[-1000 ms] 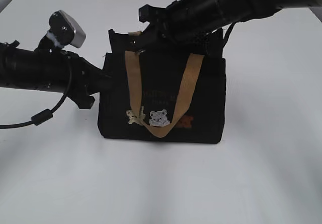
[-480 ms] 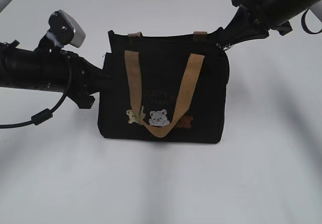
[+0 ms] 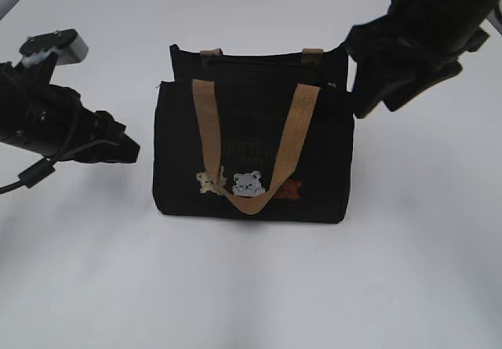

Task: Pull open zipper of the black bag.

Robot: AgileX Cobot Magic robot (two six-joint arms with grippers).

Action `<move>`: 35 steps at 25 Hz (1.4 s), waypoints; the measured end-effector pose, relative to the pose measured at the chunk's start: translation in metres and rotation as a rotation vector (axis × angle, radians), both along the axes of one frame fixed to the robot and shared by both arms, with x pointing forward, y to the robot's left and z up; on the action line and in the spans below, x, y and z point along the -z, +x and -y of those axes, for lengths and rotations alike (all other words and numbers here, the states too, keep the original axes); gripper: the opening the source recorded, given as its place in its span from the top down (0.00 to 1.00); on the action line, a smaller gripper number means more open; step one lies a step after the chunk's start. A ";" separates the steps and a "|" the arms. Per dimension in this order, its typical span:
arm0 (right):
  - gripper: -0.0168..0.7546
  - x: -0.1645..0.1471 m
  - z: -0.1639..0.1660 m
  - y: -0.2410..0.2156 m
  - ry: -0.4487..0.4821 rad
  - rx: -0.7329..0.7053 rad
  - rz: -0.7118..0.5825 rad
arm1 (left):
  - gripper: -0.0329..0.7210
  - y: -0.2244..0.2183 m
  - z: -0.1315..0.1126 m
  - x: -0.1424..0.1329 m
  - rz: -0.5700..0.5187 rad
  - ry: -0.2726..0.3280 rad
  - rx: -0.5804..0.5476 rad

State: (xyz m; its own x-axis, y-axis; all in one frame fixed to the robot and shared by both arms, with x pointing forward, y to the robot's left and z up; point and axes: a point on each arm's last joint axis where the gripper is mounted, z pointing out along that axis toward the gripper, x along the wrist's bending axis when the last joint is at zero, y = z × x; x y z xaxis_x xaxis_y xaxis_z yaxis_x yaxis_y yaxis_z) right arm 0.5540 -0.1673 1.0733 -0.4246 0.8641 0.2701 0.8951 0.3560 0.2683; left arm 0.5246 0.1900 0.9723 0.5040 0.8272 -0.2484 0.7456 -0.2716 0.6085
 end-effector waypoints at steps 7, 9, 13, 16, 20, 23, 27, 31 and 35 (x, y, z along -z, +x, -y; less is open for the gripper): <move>0.50 -0.011 0.005 -0.081 -0.218 -0.021 0.060 | 0.67 -0.039 -0.021 -0.033 -0.059 0.078 -0.104; 0.50 -0.009 0.020 -0.114 -0.217 -0.017 0.063 | 0.67 -0.062 -0.028 -0.050 -0.025 0.062 -0.132; 0.50 0.004 0.057 -0.180 -0.215 -0.012 0.115 | 0.67 -0.115 -0.047 -0.082 0.042 0.068 -0.177; 0.50 0.015 0.081 -0.223 -0.183 0.000 0.211 | 0.67 -0.167 -0.066 -0.109 0.148 0.081 -0.214; 0.50 0.024 0.100 -0.256 -0.123 -0.011 0.374 | 0.67 -0.219 -0.082 -0.121 0.253 0.070 -0.227; 0.50 0.030 0.110 -0.276 -0.071 -0.005 0.488 | 0.67 -0.254 -0.092 -0.114 0.339 0.044 -0.230; 0.50 0.030 0.119 -0.294 -0.001 0.011 0.606 | 0.67 -0.284 -0.100 -0.091 0.416 0.016 -0.234; 0.50 0.028 0.126 -0.308 0.057 0.029 0.714 | 0.67 -0.297 -0.103 -0.088 0.492 -0.017 -0.238; 0.50 0.028 0.133 -0.321 0.103 0.043 0.802 | 0.67 -0.297 -0.103 -0.088 0.496 -0.019 -0.239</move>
State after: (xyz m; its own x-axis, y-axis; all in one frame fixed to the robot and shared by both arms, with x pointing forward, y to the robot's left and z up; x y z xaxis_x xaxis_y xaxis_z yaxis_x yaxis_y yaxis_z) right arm 0.2328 -0.3007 1.0453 -0.4900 0.8714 -0.0237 0.4283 0.2643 0.8641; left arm 0.2273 0.2934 1.0605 0.3627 0.9308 -0.0447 0.4075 -0.1153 0.9059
